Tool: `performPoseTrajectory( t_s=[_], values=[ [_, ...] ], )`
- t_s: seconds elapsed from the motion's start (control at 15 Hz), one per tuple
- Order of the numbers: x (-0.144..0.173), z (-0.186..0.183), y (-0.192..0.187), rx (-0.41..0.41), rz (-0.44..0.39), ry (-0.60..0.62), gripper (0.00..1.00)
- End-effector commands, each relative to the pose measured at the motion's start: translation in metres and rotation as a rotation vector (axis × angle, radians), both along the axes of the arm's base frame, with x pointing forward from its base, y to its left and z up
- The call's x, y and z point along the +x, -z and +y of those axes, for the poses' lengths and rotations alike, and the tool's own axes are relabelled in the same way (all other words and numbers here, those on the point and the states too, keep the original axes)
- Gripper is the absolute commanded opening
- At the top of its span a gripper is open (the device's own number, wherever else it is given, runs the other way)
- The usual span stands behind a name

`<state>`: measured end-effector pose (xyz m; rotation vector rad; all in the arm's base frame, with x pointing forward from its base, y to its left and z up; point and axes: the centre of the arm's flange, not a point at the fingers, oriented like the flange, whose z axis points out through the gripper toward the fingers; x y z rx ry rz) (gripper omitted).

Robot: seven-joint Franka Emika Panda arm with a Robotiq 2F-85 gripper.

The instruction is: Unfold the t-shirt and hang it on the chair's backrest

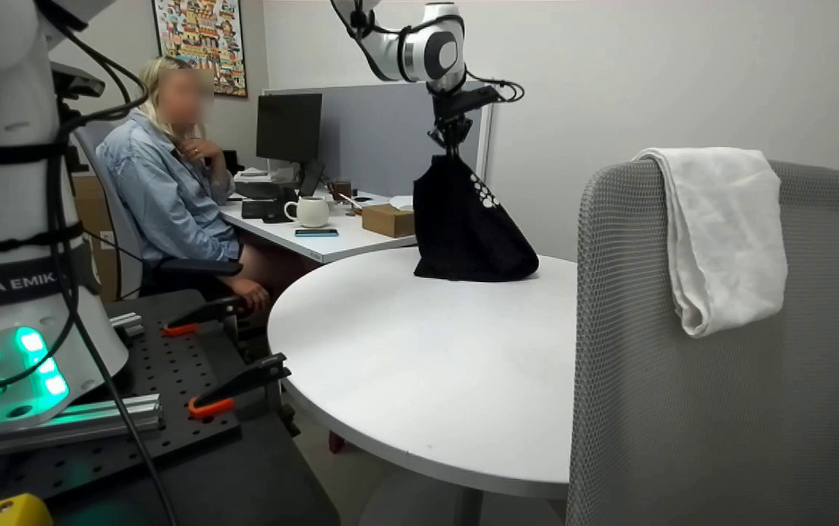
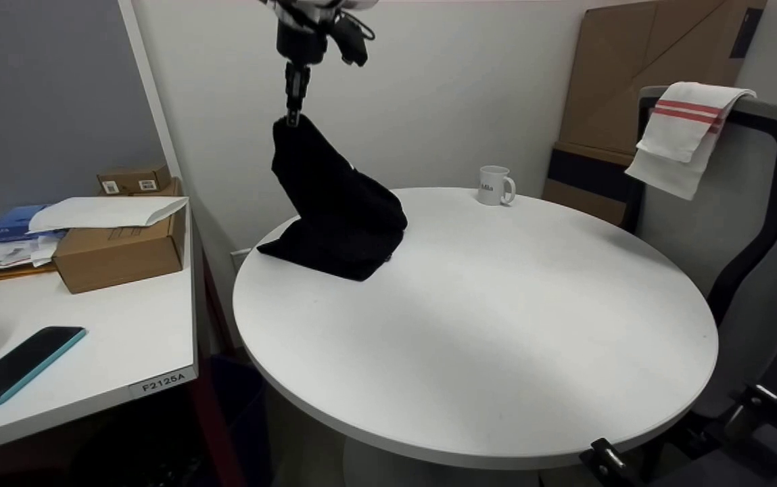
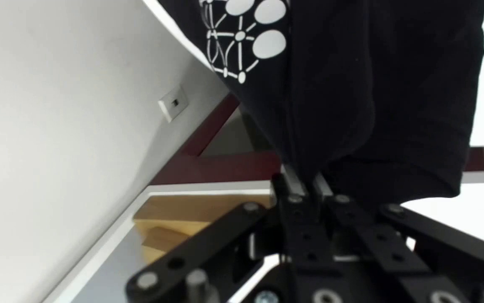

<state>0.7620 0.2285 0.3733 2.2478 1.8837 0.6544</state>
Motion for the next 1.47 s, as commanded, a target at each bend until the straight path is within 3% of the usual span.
performPoseTrajectory(
  t_s=[0.0, 0.4, 0.73, 1.07, 1.4],
  values=[
    [-0.014, -0.015, -0.1, 0.116, -0.099, 0.13, 0.02],
    [-0.031, -0.039, -0.234, 0.33, -0.231, 0.344, 0.02],
    [-0.042, -0.052, -0.297, 0.468, -0.336, 0.493, 0.02],
    [-0.06, -0.074, -0.348, 0.523, -0.407, 0.557, 0.02],
    [-0.091, -0.122, -0.374, 0.549, -0.447, 0.629, 0.02]
  ],
)
